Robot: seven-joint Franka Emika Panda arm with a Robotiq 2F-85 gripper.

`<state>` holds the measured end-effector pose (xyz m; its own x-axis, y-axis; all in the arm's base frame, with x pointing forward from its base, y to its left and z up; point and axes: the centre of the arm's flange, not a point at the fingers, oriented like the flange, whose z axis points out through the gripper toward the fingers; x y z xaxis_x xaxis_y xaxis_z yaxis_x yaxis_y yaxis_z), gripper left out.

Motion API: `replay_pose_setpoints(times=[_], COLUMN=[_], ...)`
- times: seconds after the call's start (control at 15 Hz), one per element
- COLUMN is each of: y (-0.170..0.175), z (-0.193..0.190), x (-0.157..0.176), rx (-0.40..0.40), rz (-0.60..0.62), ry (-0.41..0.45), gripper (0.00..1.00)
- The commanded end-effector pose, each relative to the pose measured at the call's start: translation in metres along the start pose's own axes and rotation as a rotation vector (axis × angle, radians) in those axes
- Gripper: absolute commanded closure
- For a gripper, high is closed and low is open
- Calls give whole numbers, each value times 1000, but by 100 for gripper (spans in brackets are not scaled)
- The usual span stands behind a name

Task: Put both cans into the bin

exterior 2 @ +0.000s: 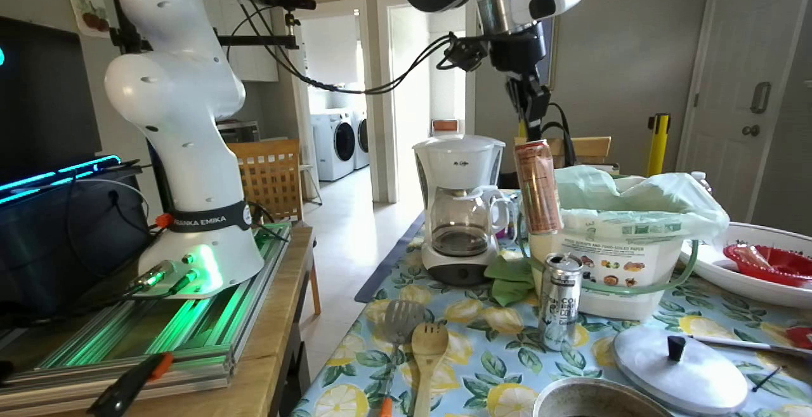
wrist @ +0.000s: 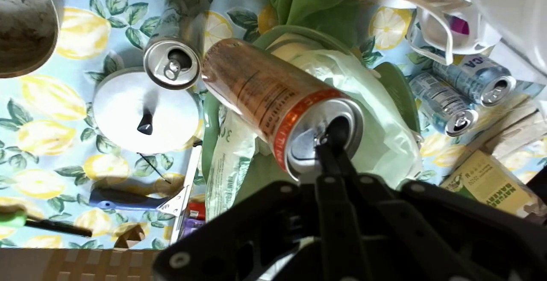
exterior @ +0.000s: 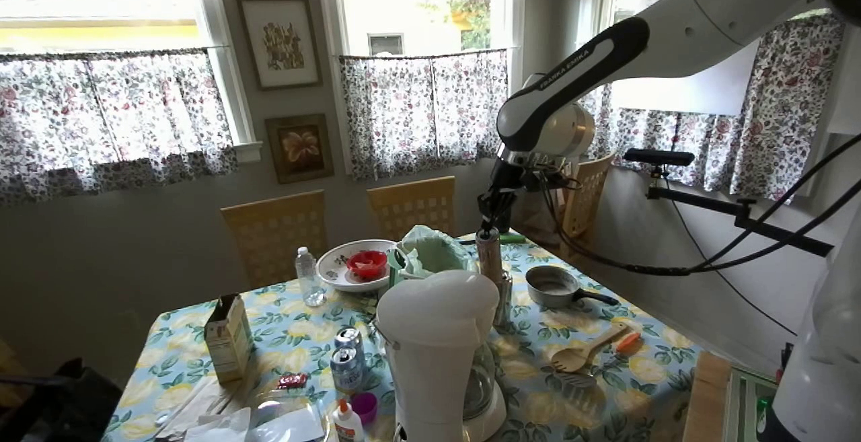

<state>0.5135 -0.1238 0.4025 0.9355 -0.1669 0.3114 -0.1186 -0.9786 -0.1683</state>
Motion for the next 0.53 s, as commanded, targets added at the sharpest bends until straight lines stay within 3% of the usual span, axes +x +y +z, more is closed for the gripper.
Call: replay_pose_setpoints(times=[0.0, 0.47], y=[-5, -9], z=[-18, -37], x=[-6, 14], rx=[44, 80], rz=[-32, -82], ry=[17, 67], gripper=[100, 100])
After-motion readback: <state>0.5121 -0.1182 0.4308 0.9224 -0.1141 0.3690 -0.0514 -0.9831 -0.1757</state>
